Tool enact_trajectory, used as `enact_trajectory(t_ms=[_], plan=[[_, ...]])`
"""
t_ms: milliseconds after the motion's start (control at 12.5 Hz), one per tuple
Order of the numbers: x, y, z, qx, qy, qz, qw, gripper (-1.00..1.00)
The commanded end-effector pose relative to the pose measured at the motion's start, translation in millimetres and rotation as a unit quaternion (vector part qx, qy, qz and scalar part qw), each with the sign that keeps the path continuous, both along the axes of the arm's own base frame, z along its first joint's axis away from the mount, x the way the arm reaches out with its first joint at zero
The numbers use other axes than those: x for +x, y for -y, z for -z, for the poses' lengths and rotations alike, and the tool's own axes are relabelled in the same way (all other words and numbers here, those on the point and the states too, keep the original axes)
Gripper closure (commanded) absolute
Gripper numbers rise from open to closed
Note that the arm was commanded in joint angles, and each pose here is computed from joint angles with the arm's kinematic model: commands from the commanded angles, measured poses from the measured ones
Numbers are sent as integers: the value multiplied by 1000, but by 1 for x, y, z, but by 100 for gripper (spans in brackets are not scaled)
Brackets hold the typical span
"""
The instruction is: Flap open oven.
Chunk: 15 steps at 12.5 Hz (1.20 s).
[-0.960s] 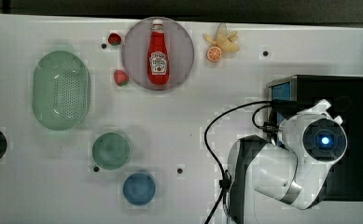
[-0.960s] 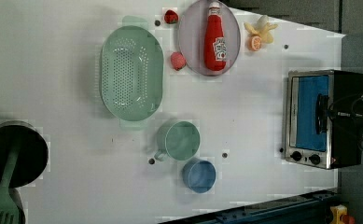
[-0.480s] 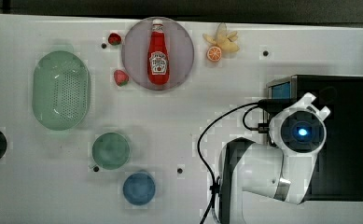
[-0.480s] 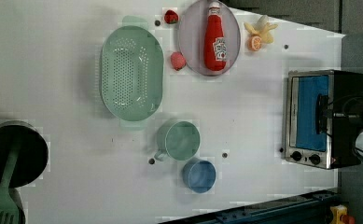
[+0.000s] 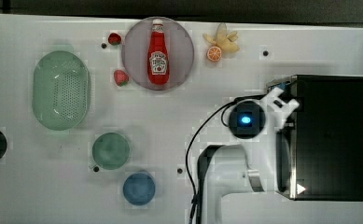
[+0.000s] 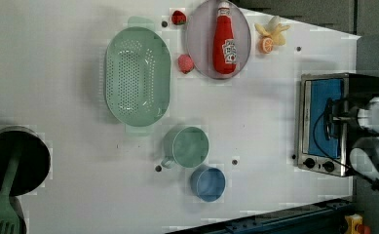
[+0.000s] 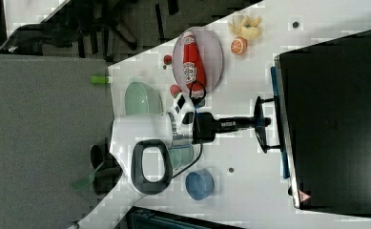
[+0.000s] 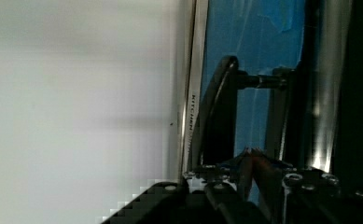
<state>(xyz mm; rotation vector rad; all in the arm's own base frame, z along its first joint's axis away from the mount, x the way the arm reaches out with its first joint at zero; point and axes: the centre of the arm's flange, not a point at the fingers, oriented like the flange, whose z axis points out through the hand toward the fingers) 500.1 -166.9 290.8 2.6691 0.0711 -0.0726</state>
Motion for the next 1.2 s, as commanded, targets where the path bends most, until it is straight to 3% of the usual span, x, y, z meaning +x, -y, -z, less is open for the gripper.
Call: enact_trajectory(t_ms=[80, 320, 560, 880, 1200], plan=[[3, -68, 40, -42, -2, 38, 998, 65], [2, -100, 68, -95, -9, 31, 995, 65], [1, -123, 99, -115, 0, 48, 992, 65], [1, -148, 147, -144, -23, 3, 989, 65], [4, -155, 183, -156, -30, 9, 987, 65]])
